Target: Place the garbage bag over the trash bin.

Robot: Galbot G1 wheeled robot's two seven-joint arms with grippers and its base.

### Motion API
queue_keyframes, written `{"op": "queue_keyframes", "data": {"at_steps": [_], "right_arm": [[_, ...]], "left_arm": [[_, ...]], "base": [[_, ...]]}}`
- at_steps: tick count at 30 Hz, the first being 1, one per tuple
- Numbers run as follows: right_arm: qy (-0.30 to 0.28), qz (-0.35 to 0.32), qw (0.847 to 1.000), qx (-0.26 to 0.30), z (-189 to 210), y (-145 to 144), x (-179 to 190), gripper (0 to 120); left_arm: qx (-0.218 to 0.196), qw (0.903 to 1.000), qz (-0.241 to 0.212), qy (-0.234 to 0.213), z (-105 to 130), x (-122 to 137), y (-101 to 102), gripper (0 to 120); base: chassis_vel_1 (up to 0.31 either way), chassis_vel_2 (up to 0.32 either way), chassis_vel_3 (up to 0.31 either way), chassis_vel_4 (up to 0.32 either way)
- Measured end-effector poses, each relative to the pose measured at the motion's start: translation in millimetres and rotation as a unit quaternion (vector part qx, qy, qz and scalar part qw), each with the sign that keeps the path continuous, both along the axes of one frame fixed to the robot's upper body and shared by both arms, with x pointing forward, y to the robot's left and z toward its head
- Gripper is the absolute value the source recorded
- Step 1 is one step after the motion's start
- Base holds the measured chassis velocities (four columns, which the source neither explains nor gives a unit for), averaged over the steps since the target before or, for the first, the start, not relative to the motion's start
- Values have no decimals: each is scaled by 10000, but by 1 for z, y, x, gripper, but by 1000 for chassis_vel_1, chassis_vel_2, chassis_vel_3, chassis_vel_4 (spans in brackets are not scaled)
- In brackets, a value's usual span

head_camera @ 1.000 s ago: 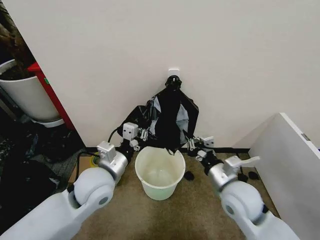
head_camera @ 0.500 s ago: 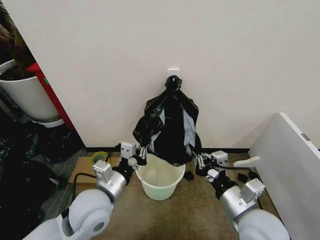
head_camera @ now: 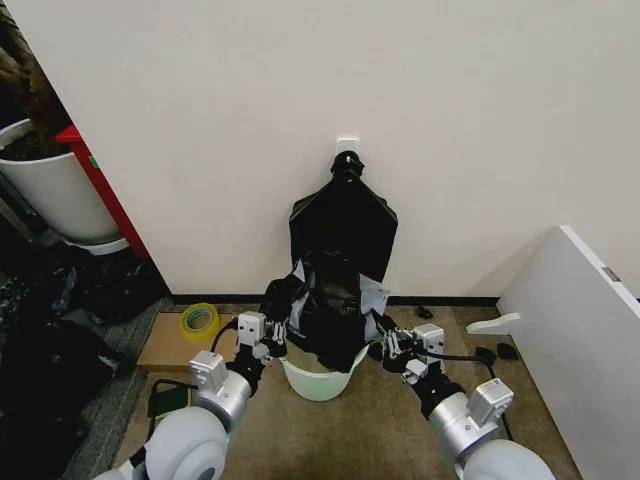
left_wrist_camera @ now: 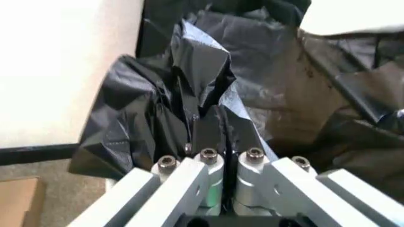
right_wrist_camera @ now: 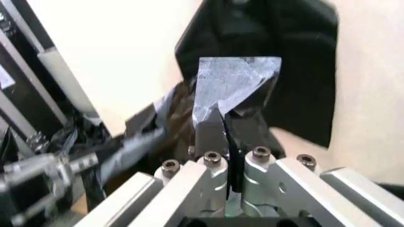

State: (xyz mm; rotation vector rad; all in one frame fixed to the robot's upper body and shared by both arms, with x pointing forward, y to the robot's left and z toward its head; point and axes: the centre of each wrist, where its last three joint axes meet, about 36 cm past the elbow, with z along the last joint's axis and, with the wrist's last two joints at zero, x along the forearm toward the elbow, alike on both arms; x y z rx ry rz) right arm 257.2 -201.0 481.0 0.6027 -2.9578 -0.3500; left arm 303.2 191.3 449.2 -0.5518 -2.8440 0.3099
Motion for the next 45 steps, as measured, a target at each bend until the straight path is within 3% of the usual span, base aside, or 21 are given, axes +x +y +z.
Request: {"op": "queue_keyframes", "data": {"at_steps": [6,14,17,23,30,34,39,45], "right_arm": [[-204,-162,9997,25,15,-10,3,0],[25,-143,9998,129,15,-9,-5,0],[322,-135,9992,179,-7,0,-2,0],[662,-235,9974,128,-50,17,7,0],[1112,-508,9923,-195,-64,21,-6,0],[1600,-940,9803,-673,-75,18,-9,0],[1774,-1132,9742,-821,-80,18,-4,0],[2194,-1286,9597,-1196,-91,20,15,0]], "left_arm": [[-125,9998,-71,124,-9,8,-14,0],[-319,9968,-69,724,-16,14,-30,0],[-280,9951,128,944,-20,11,-24,0],[2,9944,406,973,-32,10,-5,0],[39,9941,461,984,-29,6,-5,0],[291,9942,533,893,-25,-7,6,0],[393,9933,637,876,-26,-13,10,0],[490,9881,778,1236,-34,-37,12,0]], "base": [[0,0,0,0],[0,0,0,0],[0,0,0,0],[0,0,0,0],[0,0,0,0],[0,0,0,0],[0,0,0,0],[0,0,0,0]]}}
